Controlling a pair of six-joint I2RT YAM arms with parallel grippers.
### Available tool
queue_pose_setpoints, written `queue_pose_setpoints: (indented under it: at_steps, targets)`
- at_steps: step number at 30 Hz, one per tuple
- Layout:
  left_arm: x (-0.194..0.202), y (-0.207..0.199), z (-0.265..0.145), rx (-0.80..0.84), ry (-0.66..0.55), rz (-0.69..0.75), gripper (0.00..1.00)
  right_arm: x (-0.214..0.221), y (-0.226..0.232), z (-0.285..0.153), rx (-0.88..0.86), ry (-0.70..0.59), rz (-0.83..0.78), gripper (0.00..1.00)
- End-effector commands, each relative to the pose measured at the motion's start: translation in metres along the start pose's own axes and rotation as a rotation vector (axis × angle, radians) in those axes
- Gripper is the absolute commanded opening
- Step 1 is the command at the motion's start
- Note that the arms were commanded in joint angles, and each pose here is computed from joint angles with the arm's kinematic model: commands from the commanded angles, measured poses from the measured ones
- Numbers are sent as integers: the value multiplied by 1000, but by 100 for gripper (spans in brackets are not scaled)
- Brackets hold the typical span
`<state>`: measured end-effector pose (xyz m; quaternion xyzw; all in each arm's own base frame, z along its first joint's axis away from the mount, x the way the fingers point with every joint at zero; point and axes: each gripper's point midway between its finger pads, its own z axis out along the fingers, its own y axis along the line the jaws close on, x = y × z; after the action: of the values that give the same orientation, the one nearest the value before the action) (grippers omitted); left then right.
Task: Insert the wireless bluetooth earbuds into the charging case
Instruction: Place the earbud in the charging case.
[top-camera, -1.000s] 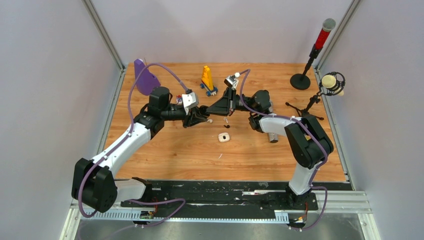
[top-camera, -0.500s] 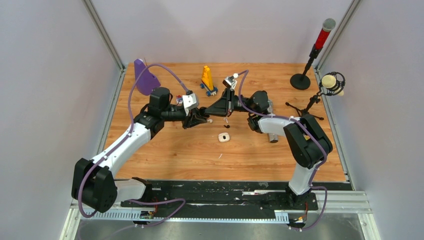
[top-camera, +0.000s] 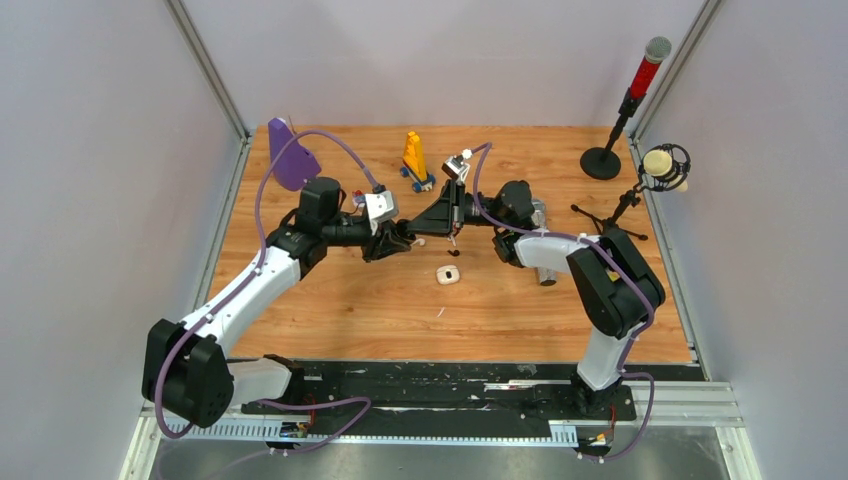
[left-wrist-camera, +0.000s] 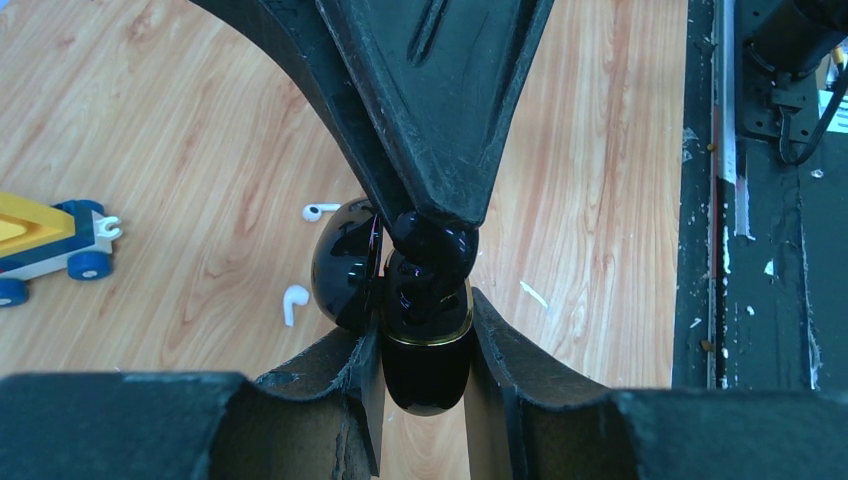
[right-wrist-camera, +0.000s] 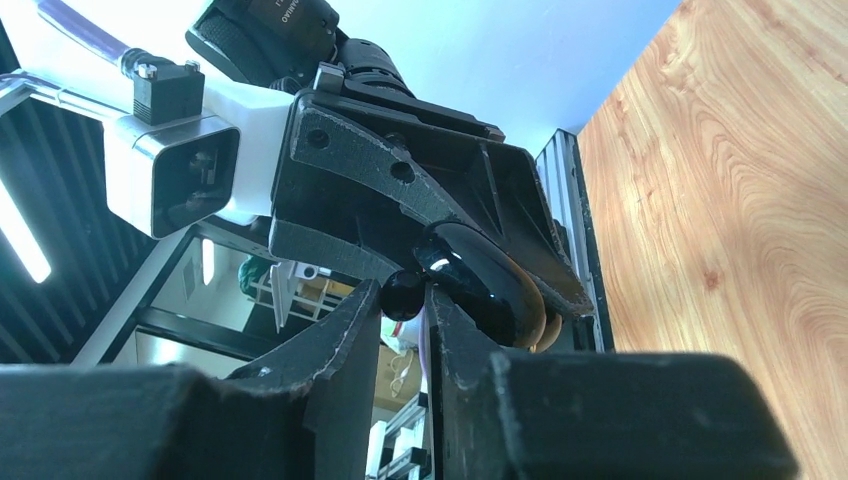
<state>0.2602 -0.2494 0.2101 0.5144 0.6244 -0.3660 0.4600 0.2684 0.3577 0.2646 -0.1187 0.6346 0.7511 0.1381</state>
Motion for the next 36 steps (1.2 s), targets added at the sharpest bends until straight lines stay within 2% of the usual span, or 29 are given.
queue_pose_setpoints:
  at_steps: [1,8,25,36]
  targets:
    - [-59,-5,-9,20,-130,173,14,6,-1,5,20,24,-29,24]
    - [-62,-5,-12,21,-138,173,14,0,-3,0,45,17,-45,23]
    - [-52,-8,-12,44,-121,191,15,-7,9,1,34,27,-62,11]
    - [-42,0,-7,0,-81,209,15,-7,14,2,27,31,-63,9]
